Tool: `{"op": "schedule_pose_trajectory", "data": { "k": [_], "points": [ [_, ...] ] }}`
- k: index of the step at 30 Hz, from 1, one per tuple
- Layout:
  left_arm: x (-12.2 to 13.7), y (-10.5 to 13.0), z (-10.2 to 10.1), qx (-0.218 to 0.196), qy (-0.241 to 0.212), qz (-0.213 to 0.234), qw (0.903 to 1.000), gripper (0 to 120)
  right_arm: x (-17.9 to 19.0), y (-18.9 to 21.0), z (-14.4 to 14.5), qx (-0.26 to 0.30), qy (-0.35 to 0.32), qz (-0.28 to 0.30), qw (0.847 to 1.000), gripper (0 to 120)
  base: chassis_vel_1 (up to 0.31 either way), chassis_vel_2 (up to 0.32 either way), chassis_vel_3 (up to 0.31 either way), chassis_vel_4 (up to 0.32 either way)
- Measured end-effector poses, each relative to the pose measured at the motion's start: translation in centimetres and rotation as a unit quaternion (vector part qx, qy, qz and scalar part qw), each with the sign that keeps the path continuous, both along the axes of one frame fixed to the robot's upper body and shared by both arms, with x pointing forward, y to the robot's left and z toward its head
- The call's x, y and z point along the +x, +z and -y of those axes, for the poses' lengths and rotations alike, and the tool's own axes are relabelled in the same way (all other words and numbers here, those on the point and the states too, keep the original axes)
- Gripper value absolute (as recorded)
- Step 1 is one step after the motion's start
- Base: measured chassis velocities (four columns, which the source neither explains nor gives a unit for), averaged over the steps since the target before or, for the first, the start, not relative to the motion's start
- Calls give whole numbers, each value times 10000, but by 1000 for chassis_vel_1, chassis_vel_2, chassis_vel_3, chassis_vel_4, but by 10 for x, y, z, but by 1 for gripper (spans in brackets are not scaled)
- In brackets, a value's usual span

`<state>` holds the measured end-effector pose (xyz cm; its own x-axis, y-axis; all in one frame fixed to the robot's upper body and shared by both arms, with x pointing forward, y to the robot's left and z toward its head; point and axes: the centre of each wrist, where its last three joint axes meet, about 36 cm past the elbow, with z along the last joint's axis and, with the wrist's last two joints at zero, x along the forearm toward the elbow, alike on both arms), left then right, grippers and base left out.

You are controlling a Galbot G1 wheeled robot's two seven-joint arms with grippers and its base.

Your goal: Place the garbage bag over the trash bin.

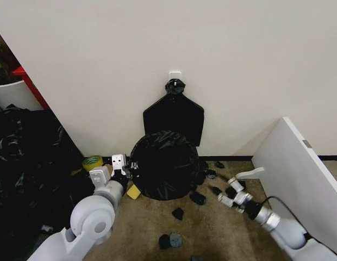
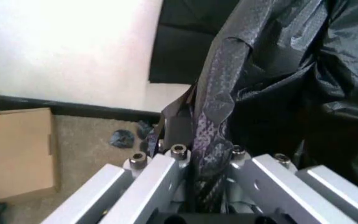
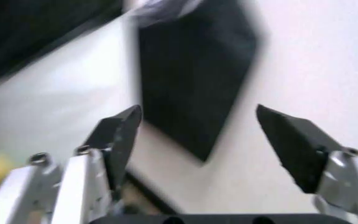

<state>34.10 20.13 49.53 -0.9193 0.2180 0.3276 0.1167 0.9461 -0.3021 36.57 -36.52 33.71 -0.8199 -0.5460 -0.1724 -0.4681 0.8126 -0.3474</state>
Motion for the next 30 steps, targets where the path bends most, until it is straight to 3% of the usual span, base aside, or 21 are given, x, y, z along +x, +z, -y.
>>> {"op": "schedule_pose_trajectory", "data": {
  "k": [3,4,10,14,17,20,25,30],
  "points": [
    [-5,-8,4,-121,-48,153,9998,1,-9,45,-44,720,-625,-202,9952,81,0,0,0,0],
    [-5,-8,4,-121,-48,153,9998,1,-9,45,-44,720,-625,-202,9952,81,0,0,0,0],
    [-7,-20,8,-355,-123,517,9980,1,-52,120,-125,1834,-775,-1290,9715,56,0,0,0,0],
    [-6,-24,8,-359,-125,600,9975,1,-64,141,-143,2139,-672,-1579,9617,47,0,0,0,0],
    [-3,-33,9,-297,-152,645,9974,1,-79,172,-163,2525,-435,-1676,9520,30,0,0,0,0],
    [-2,-37,10,-277,-164,685,9971,1,-84,177,-168,2564,-219,-1595,9531,24,0,0,0,0],
    [1,-44,12,-212,-146,856,9960,1,-97,166,-188,2189,38,-1763,9597,1,0,0,0,0],
    [3,-50,15,-84,-203,979,9950,1,-100,156,-201,1735,-201,-2099,9620,0,0,0,0,0]
  ]
}}
